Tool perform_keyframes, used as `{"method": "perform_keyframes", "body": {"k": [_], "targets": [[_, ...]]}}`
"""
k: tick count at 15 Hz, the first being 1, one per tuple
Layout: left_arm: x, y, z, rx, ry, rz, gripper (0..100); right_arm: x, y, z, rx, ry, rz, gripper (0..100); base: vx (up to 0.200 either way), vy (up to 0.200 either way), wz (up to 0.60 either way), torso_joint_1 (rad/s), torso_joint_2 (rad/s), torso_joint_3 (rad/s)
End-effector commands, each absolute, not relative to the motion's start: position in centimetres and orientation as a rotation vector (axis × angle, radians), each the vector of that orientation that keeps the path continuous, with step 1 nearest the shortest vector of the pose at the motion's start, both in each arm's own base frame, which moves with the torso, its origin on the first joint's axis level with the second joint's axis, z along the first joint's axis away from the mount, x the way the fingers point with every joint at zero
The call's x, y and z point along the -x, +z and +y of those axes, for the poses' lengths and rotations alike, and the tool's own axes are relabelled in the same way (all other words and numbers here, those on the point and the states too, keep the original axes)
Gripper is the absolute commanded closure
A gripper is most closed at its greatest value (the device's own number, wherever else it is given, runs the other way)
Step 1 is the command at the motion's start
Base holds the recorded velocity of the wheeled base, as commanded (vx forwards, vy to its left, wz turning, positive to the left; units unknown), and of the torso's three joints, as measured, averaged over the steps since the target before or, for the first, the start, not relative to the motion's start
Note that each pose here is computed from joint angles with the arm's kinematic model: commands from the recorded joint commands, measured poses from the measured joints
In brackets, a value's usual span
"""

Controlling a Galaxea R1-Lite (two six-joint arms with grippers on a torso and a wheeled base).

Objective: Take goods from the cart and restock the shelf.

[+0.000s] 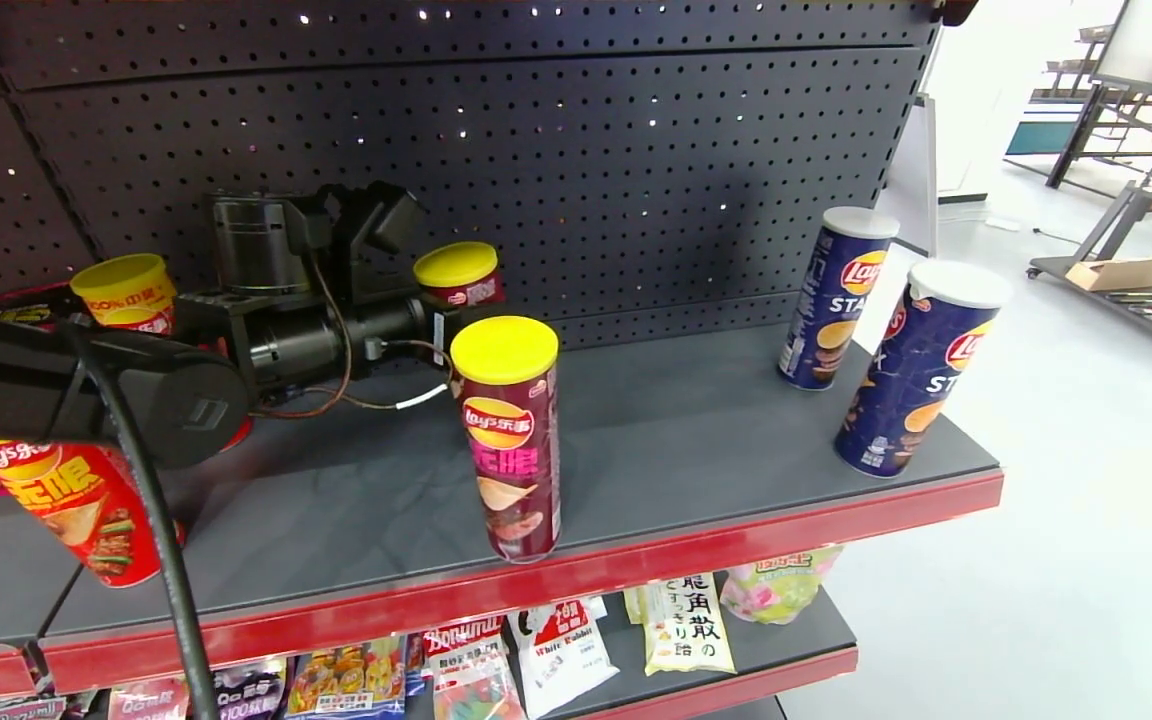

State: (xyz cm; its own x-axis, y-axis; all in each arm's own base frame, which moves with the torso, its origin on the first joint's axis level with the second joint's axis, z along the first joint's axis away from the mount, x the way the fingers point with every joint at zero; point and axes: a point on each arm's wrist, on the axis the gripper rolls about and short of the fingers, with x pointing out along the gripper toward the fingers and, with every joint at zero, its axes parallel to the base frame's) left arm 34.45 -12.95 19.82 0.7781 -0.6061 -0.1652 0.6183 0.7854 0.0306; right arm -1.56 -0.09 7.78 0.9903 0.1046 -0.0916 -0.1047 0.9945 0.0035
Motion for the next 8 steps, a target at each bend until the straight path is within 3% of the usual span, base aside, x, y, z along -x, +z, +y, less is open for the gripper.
{"method": "perform_keyframes", "body": {"k": [1,8], "targets": [[-34.82,19.65,-13.14,-0.087,-0.662,0.151,100,1.56,7.79,-0.09,0.002,0.106,0.092,0,0.000,0.000,0.00,0.000,0.00,0.000],[-35.76,19.65,-13.66,-0.087,-0.667,0.138,100,1.56,7.79,-0.09,0.002,0.106,0.092,0,0.000,0.000,0.00,0.000,0.00,0.000]]}}
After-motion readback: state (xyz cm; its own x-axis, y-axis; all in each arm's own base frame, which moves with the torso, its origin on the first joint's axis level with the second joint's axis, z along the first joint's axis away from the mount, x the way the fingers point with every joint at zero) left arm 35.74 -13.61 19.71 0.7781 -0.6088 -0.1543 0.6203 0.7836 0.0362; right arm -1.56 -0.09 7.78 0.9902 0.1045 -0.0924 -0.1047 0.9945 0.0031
